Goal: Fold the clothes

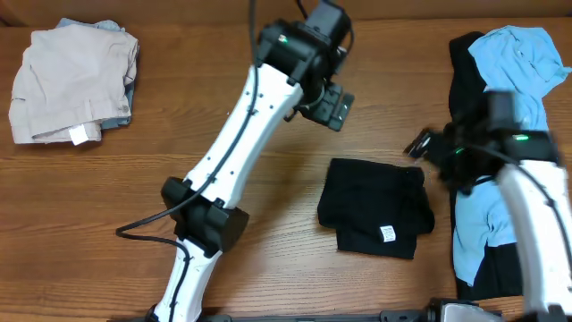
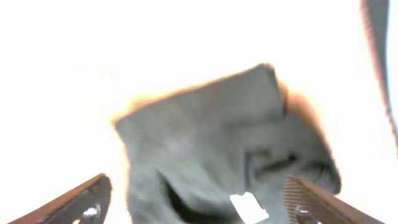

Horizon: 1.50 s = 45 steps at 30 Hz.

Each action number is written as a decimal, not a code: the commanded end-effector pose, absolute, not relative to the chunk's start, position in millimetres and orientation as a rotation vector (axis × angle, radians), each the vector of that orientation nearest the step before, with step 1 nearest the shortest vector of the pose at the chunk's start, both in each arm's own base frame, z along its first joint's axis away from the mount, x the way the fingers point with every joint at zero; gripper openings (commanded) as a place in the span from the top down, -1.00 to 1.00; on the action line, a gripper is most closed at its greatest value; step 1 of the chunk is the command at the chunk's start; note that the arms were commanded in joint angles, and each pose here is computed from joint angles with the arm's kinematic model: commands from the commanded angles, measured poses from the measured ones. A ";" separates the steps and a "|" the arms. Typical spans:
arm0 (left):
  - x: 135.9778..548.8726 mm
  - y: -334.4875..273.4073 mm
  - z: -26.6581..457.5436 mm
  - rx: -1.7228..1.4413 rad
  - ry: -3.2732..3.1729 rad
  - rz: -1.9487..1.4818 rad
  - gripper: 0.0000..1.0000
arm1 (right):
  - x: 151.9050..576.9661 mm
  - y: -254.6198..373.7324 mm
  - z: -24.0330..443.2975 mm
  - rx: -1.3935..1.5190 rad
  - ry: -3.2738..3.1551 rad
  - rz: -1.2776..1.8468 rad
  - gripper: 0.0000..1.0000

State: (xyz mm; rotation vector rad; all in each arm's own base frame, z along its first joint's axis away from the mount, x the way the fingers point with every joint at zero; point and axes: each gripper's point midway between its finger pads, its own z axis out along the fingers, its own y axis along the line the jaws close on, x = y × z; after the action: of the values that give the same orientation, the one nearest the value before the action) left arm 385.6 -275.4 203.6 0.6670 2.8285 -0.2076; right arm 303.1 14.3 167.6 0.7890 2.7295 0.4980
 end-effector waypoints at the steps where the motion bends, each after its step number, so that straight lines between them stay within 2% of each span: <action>1: 369.4 -287.7 176.5 0.849 2.864 -0.212 -0.99 | 321.4 -15.3 226.9 0.795 2.531 0.482 -0.93; 4: 343.3 -312.4 155.7 1.100 2.848 -0.326 -1.00 | 330.6 -37.7 248.6 0.832 2.436 0.461 -1.00; 7: 309.8 -338.8 138.3 1.449 2.738 -0.449 -1.00 | 331.9 -48.5 249.2 0.861 2.414 0.448 -1.00; 11: 275.3 -361.6 111.8 1.787 2.570 -0.414 -1.00 | 332.0 -50.7 245.9 0.848 2.429 0.435 -1.00; 18: 240.9 -385.3 74.6 2.111 2.315 -0.317 -0.99 | 332.5 -50.8 246.2 0.846 2.426 0.434 -1.00; 21: 241.1 -385.3 56.3 2.167 2.252 -0.267 -0.99 | 333.0 -50.9 246.6 0.845 2.424 0.435 -1.00; 27: 270.1 -367.4 19.4 2.123 2.228 0.005 -1.00 | 333.0 -50.8 246.5 0.845 2.425 0.434 -1.00; 31: 288.0 -353.5 3.4 2.024 2.294 0.041 -1.00 | 333.2 -51.0 246.7 0.845 2.424 0.434 -1.00; 36: 327.7 -315.6 -9.0 1.680 2.552 0.055 -1.00 | 333.7 -51.2 247.0 0.843 2.421 0.433 -1.00; 45: 413.3 -177.6 -10.2 0.791 2.965 0.131 -1.00 | 336.5 -51.9 248.9 0.836 2.409 0.433 -1.00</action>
State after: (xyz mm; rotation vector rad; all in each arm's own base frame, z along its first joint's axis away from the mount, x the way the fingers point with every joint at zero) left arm 400.1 -255.3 18.0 1.1888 2.7289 0.0016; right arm 333.8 -49.5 244.2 0.8452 2.4256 0.4399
